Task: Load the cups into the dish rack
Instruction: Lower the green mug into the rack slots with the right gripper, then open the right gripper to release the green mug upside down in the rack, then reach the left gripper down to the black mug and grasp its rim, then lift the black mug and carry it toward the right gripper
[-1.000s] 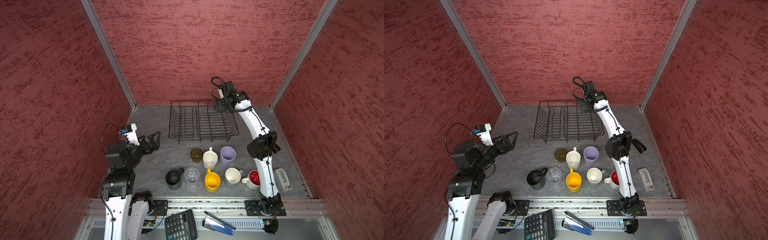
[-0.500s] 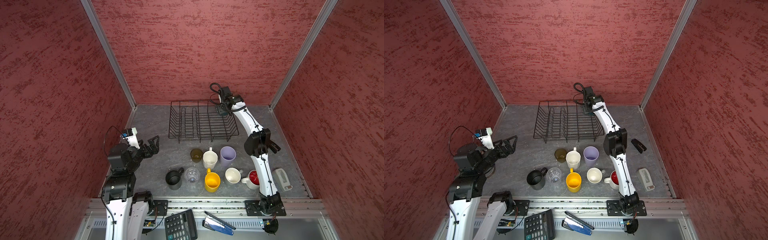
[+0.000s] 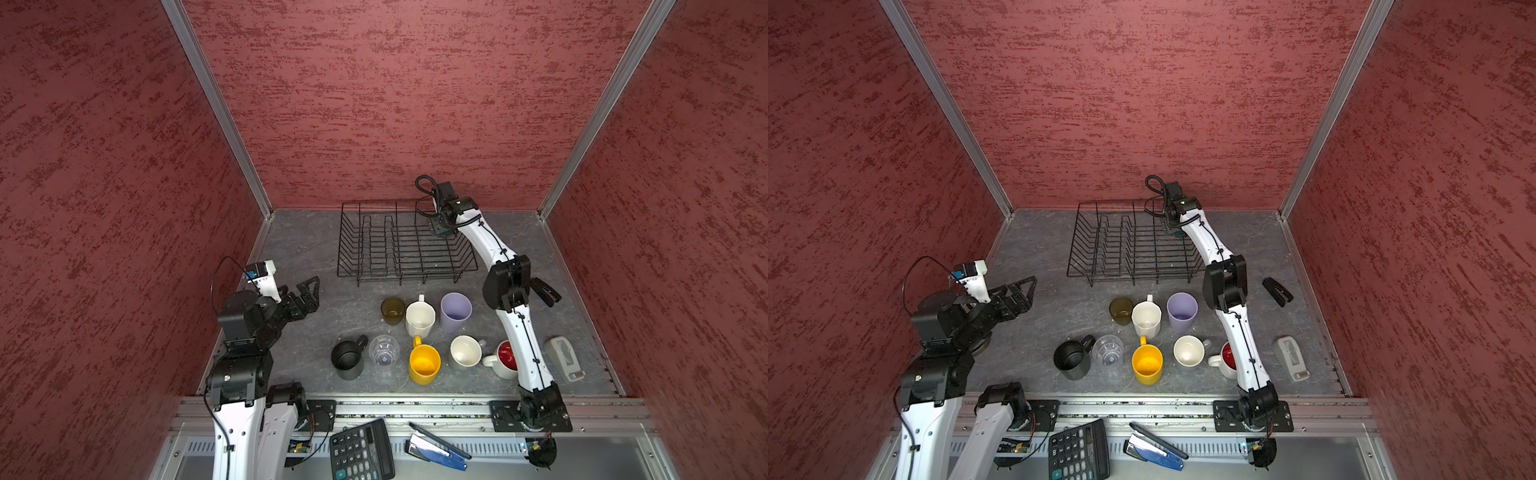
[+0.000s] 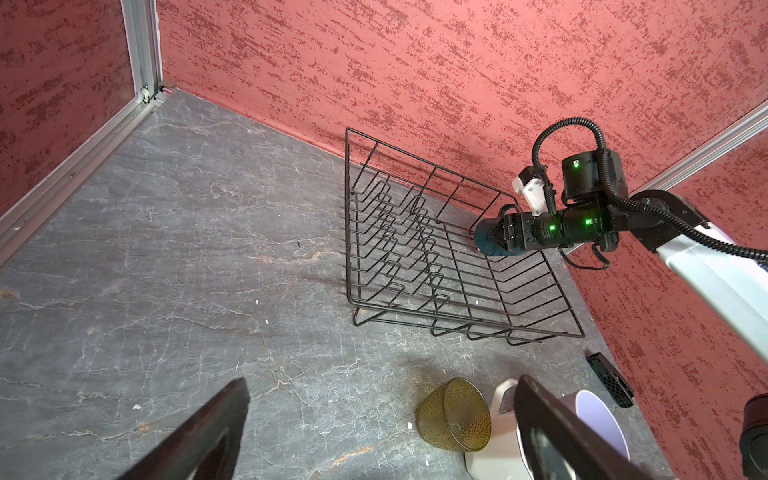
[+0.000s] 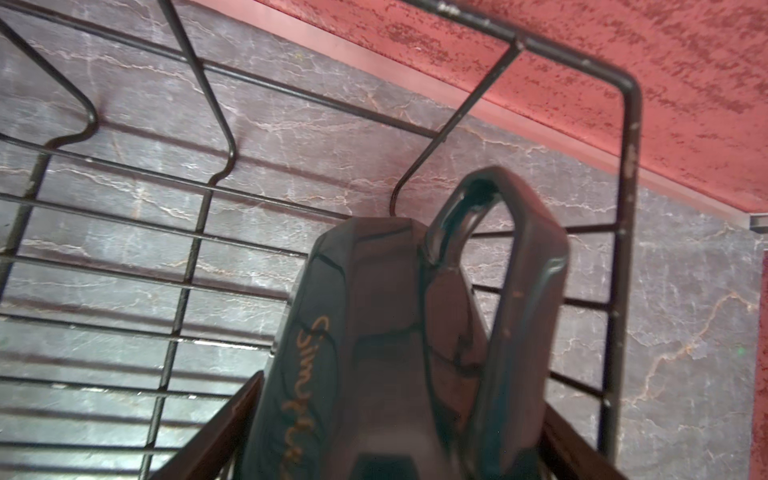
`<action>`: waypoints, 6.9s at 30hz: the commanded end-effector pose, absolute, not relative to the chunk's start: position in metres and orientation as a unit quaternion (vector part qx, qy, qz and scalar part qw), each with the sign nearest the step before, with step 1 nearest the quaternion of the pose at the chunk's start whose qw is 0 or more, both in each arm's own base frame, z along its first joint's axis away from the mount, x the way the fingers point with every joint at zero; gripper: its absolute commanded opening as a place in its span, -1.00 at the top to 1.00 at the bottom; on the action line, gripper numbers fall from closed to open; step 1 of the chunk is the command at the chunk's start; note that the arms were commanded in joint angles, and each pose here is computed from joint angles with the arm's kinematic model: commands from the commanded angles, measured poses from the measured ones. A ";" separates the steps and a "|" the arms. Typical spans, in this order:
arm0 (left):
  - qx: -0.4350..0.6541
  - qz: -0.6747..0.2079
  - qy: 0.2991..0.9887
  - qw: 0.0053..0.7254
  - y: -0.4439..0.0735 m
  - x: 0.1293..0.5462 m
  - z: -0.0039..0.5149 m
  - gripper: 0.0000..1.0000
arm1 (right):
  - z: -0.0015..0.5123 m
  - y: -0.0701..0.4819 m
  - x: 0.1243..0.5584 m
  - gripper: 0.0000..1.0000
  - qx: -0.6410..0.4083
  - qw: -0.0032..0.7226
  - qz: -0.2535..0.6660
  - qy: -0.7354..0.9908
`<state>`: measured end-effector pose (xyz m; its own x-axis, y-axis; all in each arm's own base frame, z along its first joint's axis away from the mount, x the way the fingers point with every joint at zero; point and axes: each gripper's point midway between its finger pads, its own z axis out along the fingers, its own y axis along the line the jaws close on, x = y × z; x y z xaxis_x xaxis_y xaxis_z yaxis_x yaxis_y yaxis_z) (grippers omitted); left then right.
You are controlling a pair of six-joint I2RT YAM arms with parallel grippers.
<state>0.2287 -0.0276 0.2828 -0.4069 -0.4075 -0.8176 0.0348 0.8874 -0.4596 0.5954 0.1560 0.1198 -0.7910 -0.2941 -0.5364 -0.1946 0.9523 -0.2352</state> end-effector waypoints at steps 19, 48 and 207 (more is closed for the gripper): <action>-0.125 -0.226 0.814 0.521 -0.031 0.224 0.279 -1.00 | 0.116 0.160 0.613 0.09 -0.129 0.321 -0.063 0.936; -0.127 -0.229 0.811 0.523 -0.032 0.220 0.281 -1.00 | 0.182 0.171 0.614 -0.95 -0.100 0.377 0.016 0.921; -0.062 -0.499 0.775 0.383 -0.158 0.190 0.298 1.00 | 0.367 0.249 0.292 -0.97 -0.292 0.473 0.531 0.639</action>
<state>0.1804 -0.1302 0.2216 -0.7513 -0.4919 -0.4399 0.0013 0.6655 -0.7464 0.3221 0.2394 0.3418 -0.4290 0.1311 -0.8938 -0.7900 0.4254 0.4416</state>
